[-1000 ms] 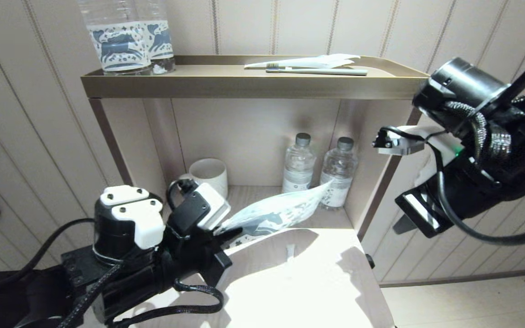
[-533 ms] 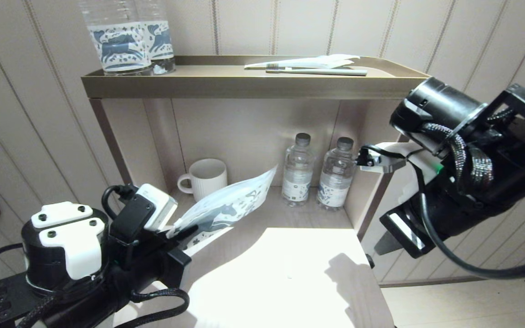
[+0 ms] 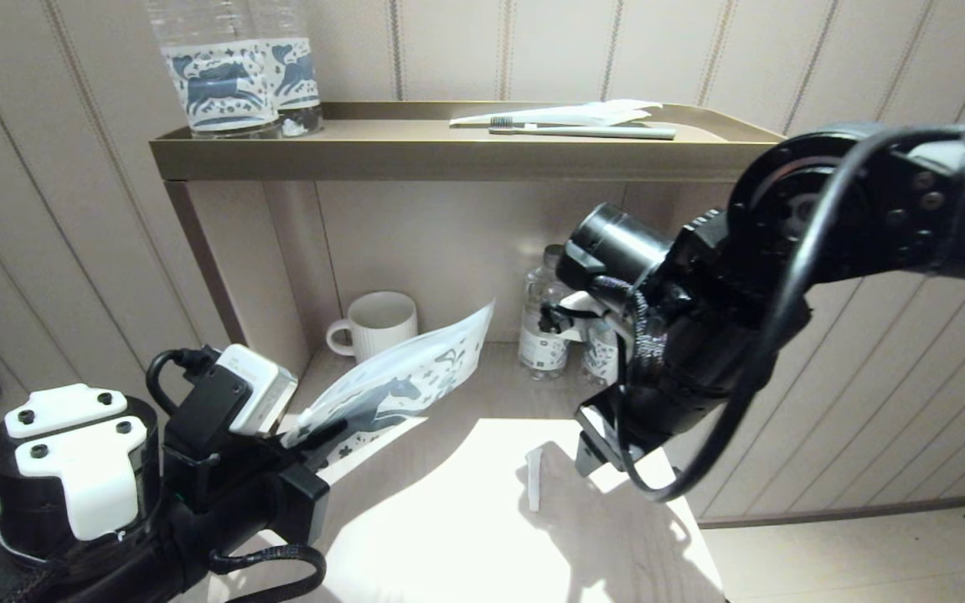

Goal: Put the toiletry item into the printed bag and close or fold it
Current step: Pick up the toothpaste

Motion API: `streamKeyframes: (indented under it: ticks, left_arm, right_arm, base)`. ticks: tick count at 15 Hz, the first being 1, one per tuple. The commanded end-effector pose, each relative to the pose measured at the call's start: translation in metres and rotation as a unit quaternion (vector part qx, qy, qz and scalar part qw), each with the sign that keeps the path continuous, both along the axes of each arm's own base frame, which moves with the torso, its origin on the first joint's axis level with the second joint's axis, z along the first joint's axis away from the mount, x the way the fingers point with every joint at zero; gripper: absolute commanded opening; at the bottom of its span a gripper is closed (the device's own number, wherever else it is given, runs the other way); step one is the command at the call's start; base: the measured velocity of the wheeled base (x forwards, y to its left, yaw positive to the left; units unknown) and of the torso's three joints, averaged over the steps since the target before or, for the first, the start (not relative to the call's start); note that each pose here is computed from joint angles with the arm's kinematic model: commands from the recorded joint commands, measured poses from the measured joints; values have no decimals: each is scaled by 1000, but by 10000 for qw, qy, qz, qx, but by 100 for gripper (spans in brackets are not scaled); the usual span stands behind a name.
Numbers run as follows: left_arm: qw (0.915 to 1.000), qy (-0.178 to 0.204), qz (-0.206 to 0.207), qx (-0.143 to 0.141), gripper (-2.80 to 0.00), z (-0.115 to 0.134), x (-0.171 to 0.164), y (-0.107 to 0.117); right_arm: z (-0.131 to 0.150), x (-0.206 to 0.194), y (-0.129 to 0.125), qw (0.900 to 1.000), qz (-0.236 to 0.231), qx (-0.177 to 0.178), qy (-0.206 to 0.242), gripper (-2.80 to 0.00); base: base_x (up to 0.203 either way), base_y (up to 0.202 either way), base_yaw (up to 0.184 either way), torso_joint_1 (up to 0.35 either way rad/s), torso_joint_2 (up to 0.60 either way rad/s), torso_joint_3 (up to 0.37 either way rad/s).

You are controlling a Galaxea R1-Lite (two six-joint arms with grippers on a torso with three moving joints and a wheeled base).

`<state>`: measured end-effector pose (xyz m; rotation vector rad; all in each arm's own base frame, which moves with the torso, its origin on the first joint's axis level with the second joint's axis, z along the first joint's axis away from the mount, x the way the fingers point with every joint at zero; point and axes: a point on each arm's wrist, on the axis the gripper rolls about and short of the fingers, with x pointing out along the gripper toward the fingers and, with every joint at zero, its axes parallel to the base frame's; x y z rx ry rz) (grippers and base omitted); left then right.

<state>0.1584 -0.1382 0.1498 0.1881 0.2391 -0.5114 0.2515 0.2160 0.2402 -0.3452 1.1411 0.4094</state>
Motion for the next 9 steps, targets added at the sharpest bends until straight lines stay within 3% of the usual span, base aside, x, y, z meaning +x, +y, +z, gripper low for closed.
streamKeyframes:
  ticks: [1, 4, 9]
  left_arm:
    - [10000, -38, 5, -21, -280, 1, -1, 1]
    - [10000, 16, -3, 25, -280, -2, -1, 1]
    - [10000, 45, -42, 50, -280, -5, -3, 2]
  right_arm:
    - [-28, 16, 24, 9994, 60, -220, 244, 0]
    - [-44, 19, 44, 9989, 131, -295, 334, 0]
    - [-64, 29, 51, 9982, 23, -370, 469, 0]
  base:
    - [0, 0, 0, 0, 0, 0]
    - [0, 0, 0, 0, 0, 0]
    - [0, 0, 0, 0, 0, 0]
